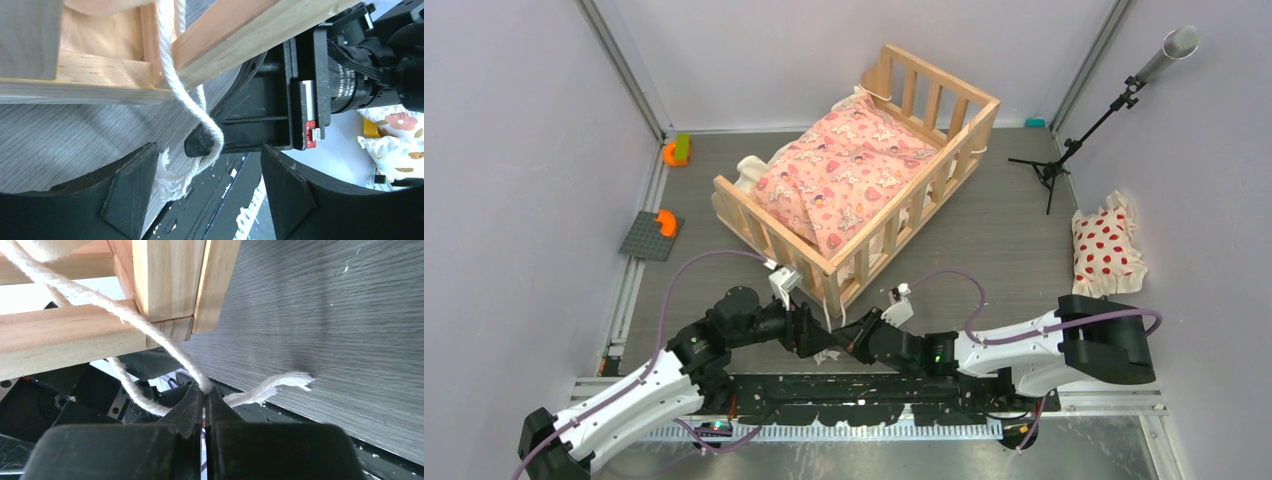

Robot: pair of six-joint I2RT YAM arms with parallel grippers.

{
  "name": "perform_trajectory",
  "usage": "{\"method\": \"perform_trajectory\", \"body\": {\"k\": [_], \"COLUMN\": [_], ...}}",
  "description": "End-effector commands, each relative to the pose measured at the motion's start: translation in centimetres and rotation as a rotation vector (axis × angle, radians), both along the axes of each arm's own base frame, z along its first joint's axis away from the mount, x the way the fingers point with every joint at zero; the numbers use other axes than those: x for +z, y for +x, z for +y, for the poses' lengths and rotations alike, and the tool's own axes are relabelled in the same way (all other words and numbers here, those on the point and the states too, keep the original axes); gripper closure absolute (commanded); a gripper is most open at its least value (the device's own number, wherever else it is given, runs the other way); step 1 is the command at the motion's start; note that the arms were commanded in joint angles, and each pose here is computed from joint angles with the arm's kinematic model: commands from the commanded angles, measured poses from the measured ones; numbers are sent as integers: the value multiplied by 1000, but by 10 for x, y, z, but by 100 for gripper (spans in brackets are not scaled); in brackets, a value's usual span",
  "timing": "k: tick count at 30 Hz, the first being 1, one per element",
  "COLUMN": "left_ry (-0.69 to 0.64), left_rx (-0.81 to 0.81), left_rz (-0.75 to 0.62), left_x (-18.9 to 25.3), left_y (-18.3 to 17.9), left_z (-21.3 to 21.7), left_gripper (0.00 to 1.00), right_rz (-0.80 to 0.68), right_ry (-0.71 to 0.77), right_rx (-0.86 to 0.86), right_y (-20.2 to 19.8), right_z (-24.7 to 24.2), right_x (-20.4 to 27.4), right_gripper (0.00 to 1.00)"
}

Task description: Set up the pet bed

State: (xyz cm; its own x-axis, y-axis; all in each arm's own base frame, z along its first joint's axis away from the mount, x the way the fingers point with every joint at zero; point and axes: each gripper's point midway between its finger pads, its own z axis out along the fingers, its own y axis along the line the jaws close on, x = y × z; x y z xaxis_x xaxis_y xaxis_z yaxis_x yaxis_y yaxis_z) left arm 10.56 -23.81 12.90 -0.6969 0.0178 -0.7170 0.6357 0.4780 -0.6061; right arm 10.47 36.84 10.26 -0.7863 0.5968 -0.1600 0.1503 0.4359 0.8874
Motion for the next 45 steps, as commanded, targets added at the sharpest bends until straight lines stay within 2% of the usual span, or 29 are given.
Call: {"method": "perform_trajectory", "body": {"k": [1,7,17,20,23,31,45], "left_ry": [-20,-42,20,49,69,121,81], "left_rx": [26,31,84,115,126,50,-14], "left_rz": [-76,-95,-67,-66,-82,-97,-125], "left_x": [24,30,8,2,-1,-12,-16], "left_y": [5,1,3,7,11,10,5], "left_z": [4,11,22,26,28,20,11], "left_gripper": [21,24,68,73,73,65,63], "right_rz": [-1,-2,-10,-14,-13,-9,-10], "right_ry": [83,84,105,109,111,134,138], "right_rx": [-48,-51,-49,-43,-36,-22,-20], "right_y": [10,12,17,18,18,17,20], "right_z": [3,3,5,6,7,10,8], "right_x": [15,16,29,33,35,40,45], "right_gripper": [99,99,99,99,99,99,99]}}
